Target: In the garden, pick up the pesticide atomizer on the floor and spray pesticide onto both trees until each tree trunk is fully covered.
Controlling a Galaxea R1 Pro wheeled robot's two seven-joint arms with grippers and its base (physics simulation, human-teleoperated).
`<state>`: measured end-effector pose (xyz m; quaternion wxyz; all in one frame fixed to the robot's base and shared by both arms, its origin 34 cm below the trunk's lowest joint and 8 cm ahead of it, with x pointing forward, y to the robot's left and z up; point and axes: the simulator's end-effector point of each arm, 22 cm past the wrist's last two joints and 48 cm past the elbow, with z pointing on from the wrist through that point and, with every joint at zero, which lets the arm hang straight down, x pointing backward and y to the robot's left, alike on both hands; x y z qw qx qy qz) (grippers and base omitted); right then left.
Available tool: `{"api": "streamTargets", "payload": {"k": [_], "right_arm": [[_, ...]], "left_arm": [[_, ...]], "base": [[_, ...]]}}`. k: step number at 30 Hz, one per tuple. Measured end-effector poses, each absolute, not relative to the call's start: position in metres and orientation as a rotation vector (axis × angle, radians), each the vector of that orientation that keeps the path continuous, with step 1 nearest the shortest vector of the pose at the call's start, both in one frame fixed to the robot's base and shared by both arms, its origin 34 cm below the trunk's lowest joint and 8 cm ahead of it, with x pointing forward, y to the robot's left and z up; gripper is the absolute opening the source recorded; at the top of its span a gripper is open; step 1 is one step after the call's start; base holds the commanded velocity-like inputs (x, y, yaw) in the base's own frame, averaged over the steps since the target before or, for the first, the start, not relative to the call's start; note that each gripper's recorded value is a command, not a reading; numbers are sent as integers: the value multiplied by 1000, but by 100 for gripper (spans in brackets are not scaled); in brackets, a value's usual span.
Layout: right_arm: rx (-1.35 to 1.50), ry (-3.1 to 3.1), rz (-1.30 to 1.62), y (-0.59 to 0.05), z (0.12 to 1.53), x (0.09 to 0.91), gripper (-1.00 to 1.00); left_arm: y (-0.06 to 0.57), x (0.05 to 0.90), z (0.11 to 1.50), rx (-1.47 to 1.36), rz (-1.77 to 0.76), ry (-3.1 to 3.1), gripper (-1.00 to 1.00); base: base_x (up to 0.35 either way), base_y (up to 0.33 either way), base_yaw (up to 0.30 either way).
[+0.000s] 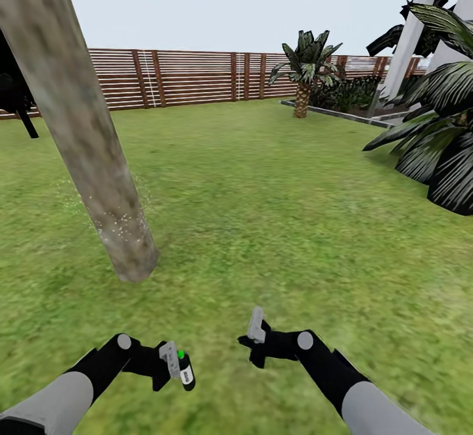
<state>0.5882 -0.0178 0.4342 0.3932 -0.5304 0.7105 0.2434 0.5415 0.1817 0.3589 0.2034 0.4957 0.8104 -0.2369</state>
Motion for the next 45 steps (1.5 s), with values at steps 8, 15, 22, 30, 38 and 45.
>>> {"api": "streamTargets", "payload": {"k": [8, 15, 22, 30, 38, 45], "right_arm": [[-1431, 1725, 831, 41, 453, 549, -100], [-1429, 1754, 832, 37, 448, 548, -100], [-1430, 1761, 828, 33, 446, 548, -100], [-1432, 1764, 823, 30, 444, 549, -100], [-1433, 1766, 820, 29, 444, 549, -100], [-1433, 1767, 819, 28, 444, 549, -100]], "left_arm": [[160, 543, 361, 1498, -636, 2228, -100], [146, 538, 362, 1524, -662, 2223, -100], [140, 523, 370, 1561, -779, 2179, -100], [130, 523, 376, 1571, -809, 2151, -100], [106, 513, 383, 1603, -881, 2093, -100], [92, 512, 386, 1607, -900, 2067, -100]], "base": [[0, 0, 0], [0, 0, 0], [0, 0, 0], [0, 0, 0], [0, 0, 0], [0, 0, 0]]}}
